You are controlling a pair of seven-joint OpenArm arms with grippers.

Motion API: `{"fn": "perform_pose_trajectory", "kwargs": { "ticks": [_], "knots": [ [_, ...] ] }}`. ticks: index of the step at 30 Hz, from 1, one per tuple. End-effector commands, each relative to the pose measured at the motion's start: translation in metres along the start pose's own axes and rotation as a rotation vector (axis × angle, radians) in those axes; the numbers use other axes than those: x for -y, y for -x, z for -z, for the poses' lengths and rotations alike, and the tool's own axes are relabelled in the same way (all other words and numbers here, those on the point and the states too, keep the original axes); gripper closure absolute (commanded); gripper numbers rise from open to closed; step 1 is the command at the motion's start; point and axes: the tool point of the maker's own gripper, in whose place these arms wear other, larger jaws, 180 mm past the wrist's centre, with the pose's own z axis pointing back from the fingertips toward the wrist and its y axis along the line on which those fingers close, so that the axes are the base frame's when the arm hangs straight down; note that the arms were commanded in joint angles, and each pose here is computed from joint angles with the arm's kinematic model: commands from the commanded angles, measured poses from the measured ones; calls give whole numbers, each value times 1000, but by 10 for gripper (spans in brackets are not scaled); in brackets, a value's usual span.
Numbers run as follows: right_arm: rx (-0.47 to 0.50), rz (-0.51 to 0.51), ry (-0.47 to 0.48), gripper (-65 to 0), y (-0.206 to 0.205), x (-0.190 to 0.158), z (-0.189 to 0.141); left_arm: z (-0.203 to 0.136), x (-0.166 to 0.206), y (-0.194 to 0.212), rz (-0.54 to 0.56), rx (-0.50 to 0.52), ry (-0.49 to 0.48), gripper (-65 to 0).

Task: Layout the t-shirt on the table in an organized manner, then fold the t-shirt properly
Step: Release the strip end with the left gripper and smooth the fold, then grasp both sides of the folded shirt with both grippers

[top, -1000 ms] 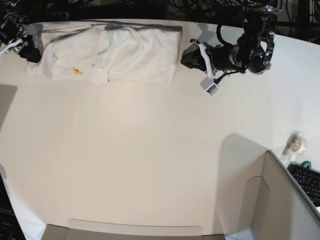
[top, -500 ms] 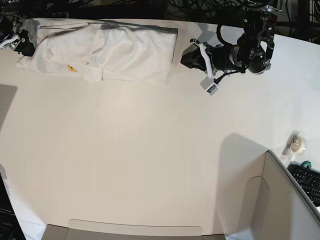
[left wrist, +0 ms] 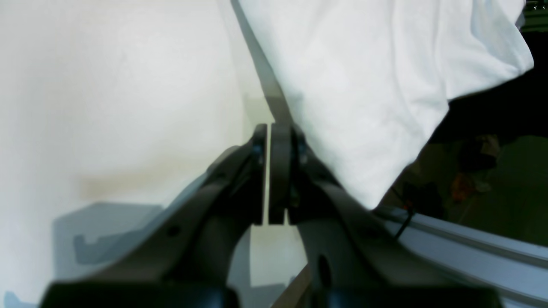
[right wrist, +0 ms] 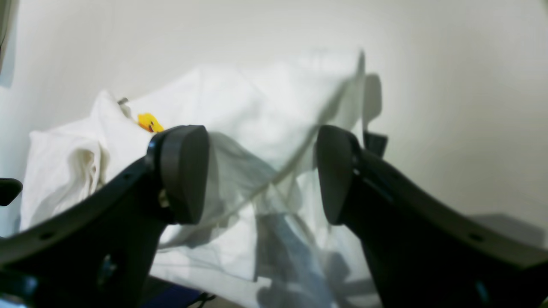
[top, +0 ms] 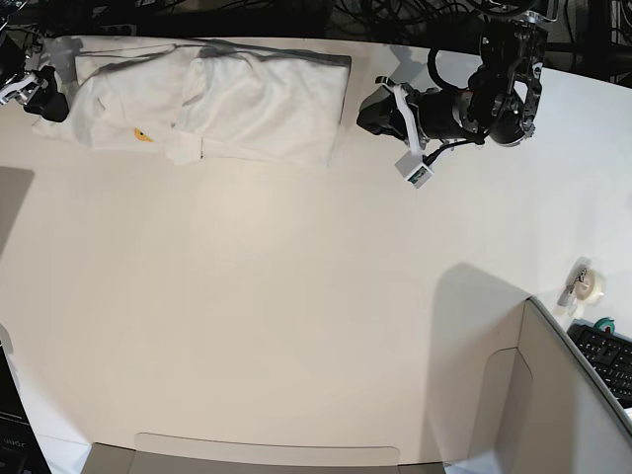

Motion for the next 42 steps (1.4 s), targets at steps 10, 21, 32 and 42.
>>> {"fn": "perform_pose_trajectory", "kwargs": {
  "ticks": [10,21,32,42],
  "knots": [
    [-54,-32,220,-394,3,43,-23,-4,3,-10,19,31,11,-4],
    [-178,83,90,-394,47,31,26,-4,3,-10,19,32,11,-4],
    [-200,132,-11,-392,64,11,30,-4,3,-9,18,31,11,-4],
    [-214,112,-27,0,64,5,35,-12,-6,9,6,-11,-17,-4]
  ]
}}
